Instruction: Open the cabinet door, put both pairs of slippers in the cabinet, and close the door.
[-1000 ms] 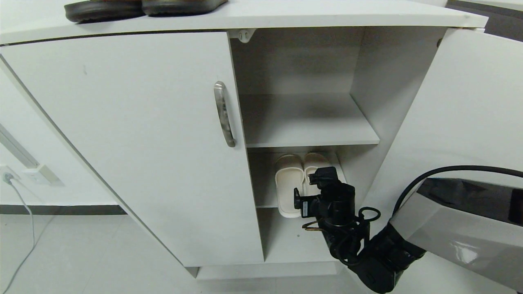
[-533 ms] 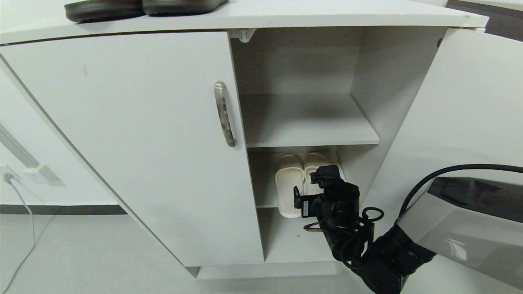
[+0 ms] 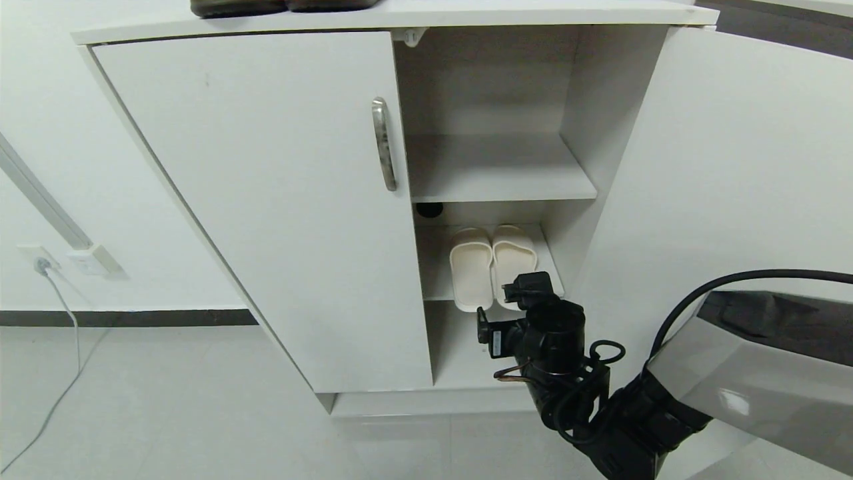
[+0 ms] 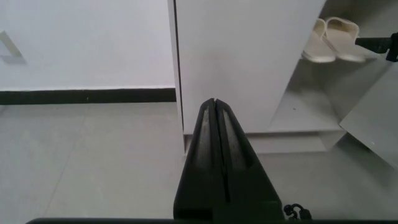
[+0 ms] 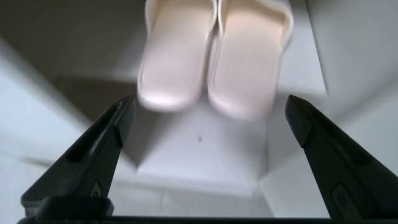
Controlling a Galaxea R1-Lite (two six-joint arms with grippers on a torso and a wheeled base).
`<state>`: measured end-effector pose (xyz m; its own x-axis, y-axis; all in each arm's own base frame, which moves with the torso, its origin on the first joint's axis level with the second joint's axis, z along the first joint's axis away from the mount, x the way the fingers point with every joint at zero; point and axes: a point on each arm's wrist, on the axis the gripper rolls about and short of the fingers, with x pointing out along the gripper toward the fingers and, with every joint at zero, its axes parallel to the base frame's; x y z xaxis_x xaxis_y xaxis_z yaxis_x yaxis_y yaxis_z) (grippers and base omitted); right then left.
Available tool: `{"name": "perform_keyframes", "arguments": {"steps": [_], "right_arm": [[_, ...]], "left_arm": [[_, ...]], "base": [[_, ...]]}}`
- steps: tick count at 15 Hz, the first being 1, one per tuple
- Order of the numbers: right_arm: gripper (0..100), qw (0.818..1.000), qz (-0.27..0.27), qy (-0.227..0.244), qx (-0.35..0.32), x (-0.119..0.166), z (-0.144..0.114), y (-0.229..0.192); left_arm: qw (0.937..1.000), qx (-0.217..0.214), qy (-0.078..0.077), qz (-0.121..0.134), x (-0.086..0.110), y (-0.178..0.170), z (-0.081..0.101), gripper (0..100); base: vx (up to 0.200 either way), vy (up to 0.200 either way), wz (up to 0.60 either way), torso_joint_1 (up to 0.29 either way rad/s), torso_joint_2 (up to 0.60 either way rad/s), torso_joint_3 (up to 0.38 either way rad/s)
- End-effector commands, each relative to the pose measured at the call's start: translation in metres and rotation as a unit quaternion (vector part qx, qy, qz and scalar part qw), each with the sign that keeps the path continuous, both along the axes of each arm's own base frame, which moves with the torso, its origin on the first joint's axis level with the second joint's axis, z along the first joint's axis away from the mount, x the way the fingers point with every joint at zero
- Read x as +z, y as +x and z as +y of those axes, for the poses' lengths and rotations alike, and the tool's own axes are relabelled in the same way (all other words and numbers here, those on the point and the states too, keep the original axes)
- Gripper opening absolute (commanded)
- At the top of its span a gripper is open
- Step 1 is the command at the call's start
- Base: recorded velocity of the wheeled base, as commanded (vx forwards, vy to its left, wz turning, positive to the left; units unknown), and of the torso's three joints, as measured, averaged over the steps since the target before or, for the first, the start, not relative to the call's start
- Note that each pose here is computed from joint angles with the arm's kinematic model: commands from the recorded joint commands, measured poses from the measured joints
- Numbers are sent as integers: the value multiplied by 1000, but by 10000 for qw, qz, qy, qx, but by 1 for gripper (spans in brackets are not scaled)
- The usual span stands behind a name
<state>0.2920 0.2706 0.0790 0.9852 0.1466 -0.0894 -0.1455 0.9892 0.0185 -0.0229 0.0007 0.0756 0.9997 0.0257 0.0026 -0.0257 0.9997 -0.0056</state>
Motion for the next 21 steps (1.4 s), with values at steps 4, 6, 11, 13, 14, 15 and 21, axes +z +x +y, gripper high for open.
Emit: {"name": "perform_keyframes", "arguments": {"steps": [4, 6, 11, 13, 14, 15, 21], "right_arm": [[100, 10000, 4, -3, -2, -1, 0, 0], [100, 10000, 4, -3, 6, -1, 0, -1], [100, 10000, 3, -10, 14, -1, 1, -1], [100, 10000, 3, -10, 14, -1, 1, -1], [100, 10000, -3, -5, 14, 0, 1, -1], [100, 10000, -3, -5, 22, 0, 1, -1], [100, 10000, 30, -37, 30, -2, 1, -3]], "left_arm": [[10000, 2, -3, 5, 0, 0, 0, 0], [10000, 2, 5, 5, 0, 0, 0, 0], [10000, -6, -3, 5, 0, 0, 0, 0], [10000, -14, -3, 5, 0, 0, 0, 0], [10000, -14, -3, 5, 0, 0, 0, 0], [10000, -14, -3, 5, 0, 0, 0, 0], [10000, -14, -3, 5, 0, 0, 0, 0]], "base": [[0, 0, 0, 0, 0, 0], [0, 0, 0, 0, 0, 0], [0, 0, 0, 0, 0, 0], [0, 0, 0, 0, 0, 0], [0, 0, 0, 2, 2, 76], [0, 0, 0, 2, 2, 154], [0, 0, 0, 2, 4, 195]]}}
